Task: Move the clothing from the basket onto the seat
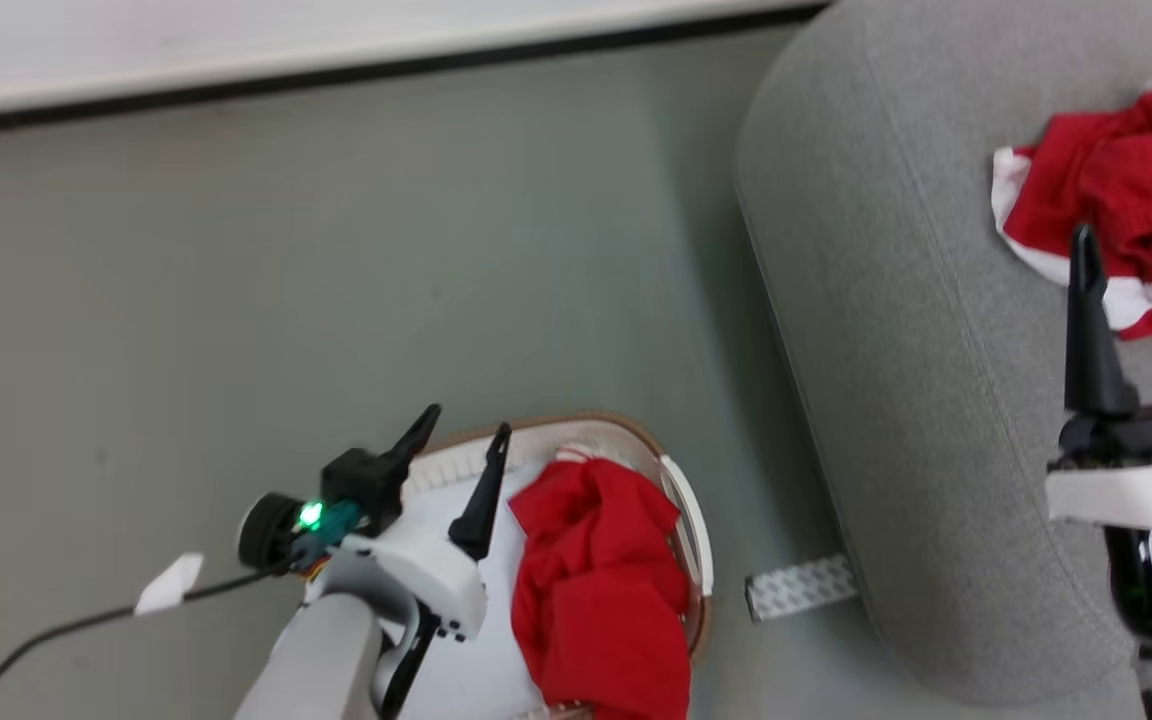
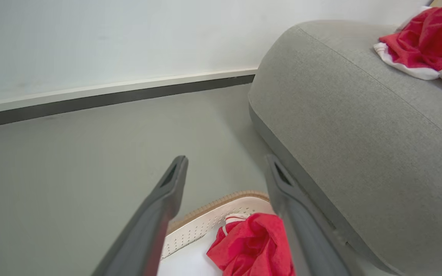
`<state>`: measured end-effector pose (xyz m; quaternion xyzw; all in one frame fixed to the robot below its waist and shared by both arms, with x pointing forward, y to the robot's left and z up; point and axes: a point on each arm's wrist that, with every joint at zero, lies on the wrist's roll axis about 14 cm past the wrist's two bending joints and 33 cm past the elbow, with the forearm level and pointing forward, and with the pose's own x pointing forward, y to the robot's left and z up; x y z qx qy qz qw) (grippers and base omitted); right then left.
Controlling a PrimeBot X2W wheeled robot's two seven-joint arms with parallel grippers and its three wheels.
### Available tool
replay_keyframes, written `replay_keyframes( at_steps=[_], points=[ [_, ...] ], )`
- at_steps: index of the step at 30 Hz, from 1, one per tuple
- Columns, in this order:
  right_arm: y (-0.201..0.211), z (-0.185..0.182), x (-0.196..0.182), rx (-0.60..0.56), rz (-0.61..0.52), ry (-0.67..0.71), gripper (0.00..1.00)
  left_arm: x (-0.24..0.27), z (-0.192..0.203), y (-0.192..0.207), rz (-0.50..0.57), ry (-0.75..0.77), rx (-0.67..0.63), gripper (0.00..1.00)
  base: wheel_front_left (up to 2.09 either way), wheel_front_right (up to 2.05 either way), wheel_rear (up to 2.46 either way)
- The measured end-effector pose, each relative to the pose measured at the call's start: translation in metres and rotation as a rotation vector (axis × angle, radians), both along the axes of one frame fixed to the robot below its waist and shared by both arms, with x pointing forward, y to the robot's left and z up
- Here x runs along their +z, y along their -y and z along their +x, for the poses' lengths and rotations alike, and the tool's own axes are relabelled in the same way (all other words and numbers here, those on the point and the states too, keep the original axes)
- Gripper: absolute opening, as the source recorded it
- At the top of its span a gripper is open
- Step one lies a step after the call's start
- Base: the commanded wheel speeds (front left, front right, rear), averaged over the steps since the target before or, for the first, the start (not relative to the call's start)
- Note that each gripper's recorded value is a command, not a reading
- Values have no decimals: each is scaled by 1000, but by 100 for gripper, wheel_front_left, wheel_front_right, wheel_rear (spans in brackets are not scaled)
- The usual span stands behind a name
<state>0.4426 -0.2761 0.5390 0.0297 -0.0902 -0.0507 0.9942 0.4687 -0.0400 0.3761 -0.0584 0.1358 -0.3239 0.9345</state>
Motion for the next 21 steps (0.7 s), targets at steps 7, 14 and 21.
replay_keyframes(
  at_steps=[7,14,21],
  points=[
    [4,28,-1,-5,-28,19,100,-51,-22,50,42,-121,-206,100,0,0,0],
    [6,53,-6,-10,-57,29,100,-89,-42,84,70,-213,-375,100,0,0,0],
    [3,67,-18,-6,-71,16,100,-128,-55,97,120,-297,-480,100,0,0,0]
  ],
)
